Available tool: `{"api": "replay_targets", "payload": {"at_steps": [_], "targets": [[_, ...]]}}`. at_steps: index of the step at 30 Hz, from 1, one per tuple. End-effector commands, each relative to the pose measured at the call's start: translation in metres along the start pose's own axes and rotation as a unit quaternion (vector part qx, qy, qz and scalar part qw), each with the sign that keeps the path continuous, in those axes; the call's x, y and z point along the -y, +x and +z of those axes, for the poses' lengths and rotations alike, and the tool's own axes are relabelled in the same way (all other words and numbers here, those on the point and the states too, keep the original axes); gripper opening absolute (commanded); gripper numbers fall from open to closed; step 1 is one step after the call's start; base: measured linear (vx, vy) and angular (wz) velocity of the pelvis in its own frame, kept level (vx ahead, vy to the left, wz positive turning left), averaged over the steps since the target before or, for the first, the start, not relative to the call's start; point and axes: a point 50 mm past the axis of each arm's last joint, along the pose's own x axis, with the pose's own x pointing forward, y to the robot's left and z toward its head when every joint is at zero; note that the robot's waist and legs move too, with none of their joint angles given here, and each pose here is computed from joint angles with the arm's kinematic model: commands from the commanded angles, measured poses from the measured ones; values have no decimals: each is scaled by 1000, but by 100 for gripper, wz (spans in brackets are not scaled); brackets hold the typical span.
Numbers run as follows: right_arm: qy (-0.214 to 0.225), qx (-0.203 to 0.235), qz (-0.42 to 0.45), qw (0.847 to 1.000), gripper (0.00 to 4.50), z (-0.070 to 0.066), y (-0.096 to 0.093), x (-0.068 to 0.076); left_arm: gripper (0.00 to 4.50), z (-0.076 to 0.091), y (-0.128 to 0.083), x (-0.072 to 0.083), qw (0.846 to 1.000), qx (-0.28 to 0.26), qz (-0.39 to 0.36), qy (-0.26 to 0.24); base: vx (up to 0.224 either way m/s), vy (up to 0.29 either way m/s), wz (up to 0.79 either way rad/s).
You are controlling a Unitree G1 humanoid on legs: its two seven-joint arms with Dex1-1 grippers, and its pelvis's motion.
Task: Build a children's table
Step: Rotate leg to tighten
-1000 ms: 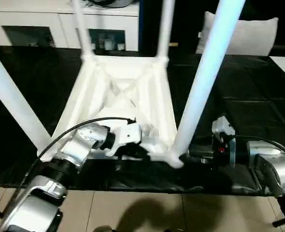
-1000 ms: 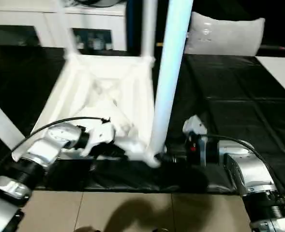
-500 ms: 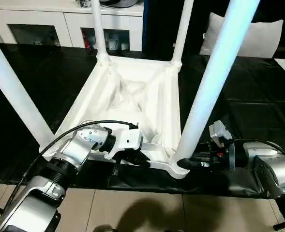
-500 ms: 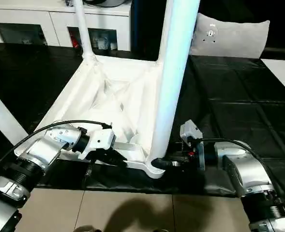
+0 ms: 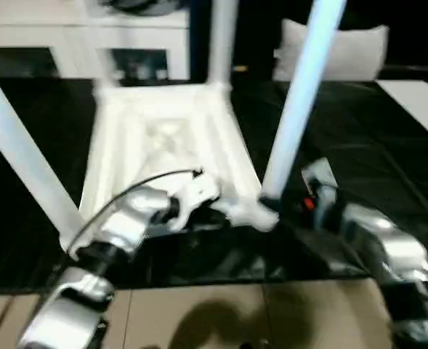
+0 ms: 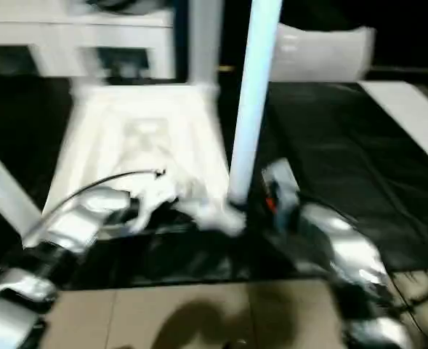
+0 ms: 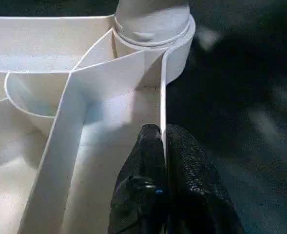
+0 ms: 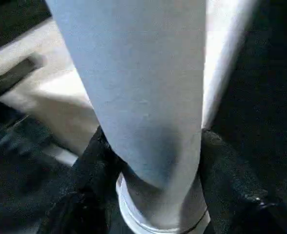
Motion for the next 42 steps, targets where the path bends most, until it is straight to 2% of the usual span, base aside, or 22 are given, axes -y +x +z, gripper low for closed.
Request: {"api": "replay_targets", "payload": {"at_steps": [1,2,7,8,9,11,14,19,21,23,25,26,29,35,42], "targets": [[20,1,-56,998,204,1,12,1,0,14,15,4,1000,19,13,-10,0,0,0],[43,9,-123,991,204,2,17,10,0,21,24,1,998,26,56,-30,0,0,0],[53,31,-136,989,204,6,21,8,0,28,32,1,995,34,83,-39,0,0,0],[21,44,-122,991,256,8,21,5,0,30,33,2,995,34,86,-32,0,0,0],[14,49,-112,992,269,8,20,4,0,30,33,2,995,34,85,-27,0,0,0],[31,50,-105,993,269,6,20,3,0,30,32,2,996,34,83,-21,0,0,0],[38,60,-95,993,305,4,14,6,0,26,26,-1,997,36,72,-9,0,0,0],[2,53,-47,997,344,2,1,9,0,18,17,-2,998,30,45,16,0,0,0],[-25,42,1,999,352,1,-13,13,0,11,10,-1,999,24,15,34,0,0,0],[-37,32,20,999,383,1,-18,15,0,9,7,-1,999,21,-1,43,0,0,0],[-54,19,36,998,392,1,-24,17,0,7,4,0,998,21,-17,53,0,0,0],[-80,-2,62,995,392,1,-33,21,0,3,-3,3,995,13,-57,75,0,0,0],[-89,-10,74,993,392,1,-37,22,0,1,-6,4,994,10,-75,85,0,0,0],[-121,-46,179,975,392,-2,-52,20,0,-9,-20,7,980,-19,-152,125,0,0,0],[-109,-57,246,961,320,-5,-55,11,0,-12,-27,11,969,-25,-204,139,0,0,0]]}}
